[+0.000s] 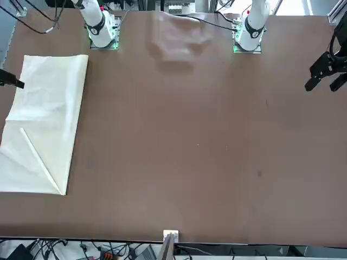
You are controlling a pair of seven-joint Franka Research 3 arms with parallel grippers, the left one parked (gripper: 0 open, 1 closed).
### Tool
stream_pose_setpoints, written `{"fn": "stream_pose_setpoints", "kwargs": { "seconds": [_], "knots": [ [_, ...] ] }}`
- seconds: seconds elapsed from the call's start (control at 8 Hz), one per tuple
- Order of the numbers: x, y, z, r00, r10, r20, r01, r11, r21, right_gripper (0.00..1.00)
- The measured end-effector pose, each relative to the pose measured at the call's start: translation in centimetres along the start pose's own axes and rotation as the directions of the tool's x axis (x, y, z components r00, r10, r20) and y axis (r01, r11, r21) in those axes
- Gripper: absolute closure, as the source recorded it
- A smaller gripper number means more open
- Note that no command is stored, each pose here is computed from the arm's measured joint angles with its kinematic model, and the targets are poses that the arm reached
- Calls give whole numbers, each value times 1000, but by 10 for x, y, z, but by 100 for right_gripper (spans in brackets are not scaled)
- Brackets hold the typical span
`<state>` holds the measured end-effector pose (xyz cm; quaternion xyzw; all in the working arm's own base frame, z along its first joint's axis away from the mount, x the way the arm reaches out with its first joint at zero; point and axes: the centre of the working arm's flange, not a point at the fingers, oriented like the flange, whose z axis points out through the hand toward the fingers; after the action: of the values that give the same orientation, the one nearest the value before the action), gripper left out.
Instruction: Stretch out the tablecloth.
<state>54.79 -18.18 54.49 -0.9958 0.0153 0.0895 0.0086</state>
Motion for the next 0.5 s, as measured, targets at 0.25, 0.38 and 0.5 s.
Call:
{"fn": "stream_pose_setpoints", "kwargs": {
  "seconds": [0.25, 0.38, 0.5],
  "knots": [
    [2, 66, 65, 991, -105, -78, 102, 994, -32, 0],
    [2, 89, 100, 977, -178, -119, 171, 983, -69, 0],
    [4, 105, 134, 958, -252, -138, 239, 966, -103, 0]
  ]
}}
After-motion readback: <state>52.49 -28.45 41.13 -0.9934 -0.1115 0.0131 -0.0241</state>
